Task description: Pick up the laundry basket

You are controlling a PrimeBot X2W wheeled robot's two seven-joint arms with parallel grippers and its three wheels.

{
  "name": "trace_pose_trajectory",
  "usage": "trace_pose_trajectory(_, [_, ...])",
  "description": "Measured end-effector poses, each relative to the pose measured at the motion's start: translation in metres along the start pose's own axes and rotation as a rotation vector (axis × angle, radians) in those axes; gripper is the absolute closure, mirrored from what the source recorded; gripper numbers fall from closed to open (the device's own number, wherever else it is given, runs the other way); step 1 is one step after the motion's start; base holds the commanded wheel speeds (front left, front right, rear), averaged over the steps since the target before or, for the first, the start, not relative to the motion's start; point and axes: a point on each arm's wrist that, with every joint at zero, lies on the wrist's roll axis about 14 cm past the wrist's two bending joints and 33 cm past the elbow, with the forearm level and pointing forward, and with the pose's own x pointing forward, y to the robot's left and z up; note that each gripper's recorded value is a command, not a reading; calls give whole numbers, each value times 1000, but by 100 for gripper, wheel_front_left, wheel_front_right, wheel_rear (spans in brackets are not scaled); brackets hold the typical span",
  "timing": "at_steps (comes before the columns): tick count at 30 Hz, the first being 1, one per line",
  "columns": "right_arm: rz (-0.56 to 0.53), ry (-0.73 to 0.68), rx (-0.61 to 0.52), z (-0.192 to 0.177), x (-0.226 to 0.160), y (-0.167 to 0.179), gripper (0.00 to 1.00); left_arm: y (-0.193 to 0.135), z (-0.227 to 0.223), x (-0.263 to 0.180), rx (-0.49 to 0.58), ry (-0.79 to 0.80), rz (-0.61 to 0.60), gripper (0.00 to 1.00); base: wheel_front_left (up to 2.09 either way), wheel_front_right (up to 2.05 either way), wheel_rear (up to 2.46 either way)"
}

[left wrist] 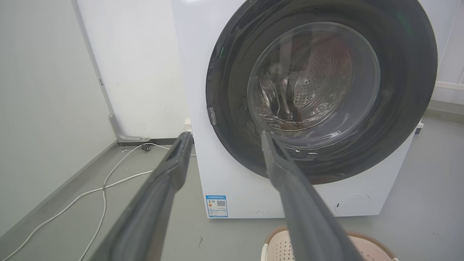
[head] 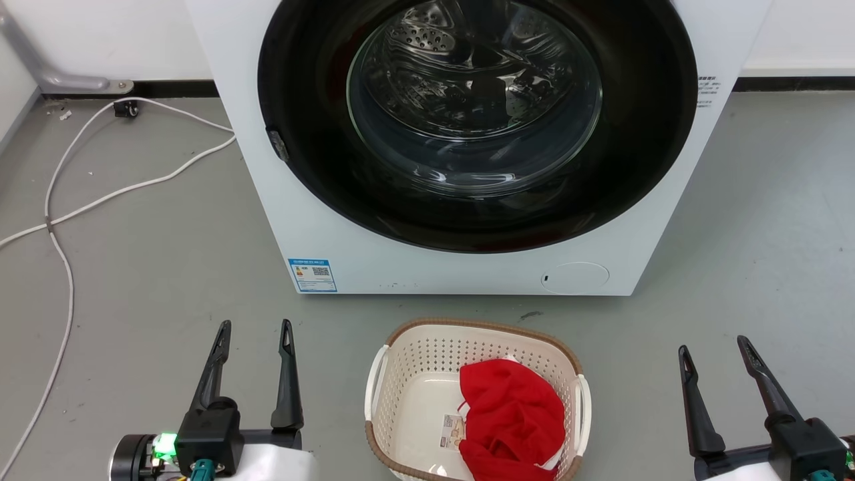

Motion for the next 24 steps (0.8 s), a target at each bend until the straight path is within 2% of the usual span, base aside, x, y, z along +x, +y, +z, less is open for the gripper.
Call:
trace_pose_trajectory(9, [4, 11, 1, -4, 3, 1, 0, -1, -8, 5, -9, 20, -7, 0, 0, 0, 0])
trace_pose_trajectory(15, [25, 15, -3, -9, 26, 6, 0, -6, -25, 28, -26, 56, -42, 0, 0, 0, 0])
trace_pose_trajectory(21, [60, 89, -4, -38, 50, 16, 0, -14, -57, 52, -30, 133, -95, 0, 0, 0, 0])
trace_pose_trajectory(24, [77, 161, -3, -63, 58, 21, 0, -19, -83, 60, -22, 201, -127, 0, 0, 0, 0])
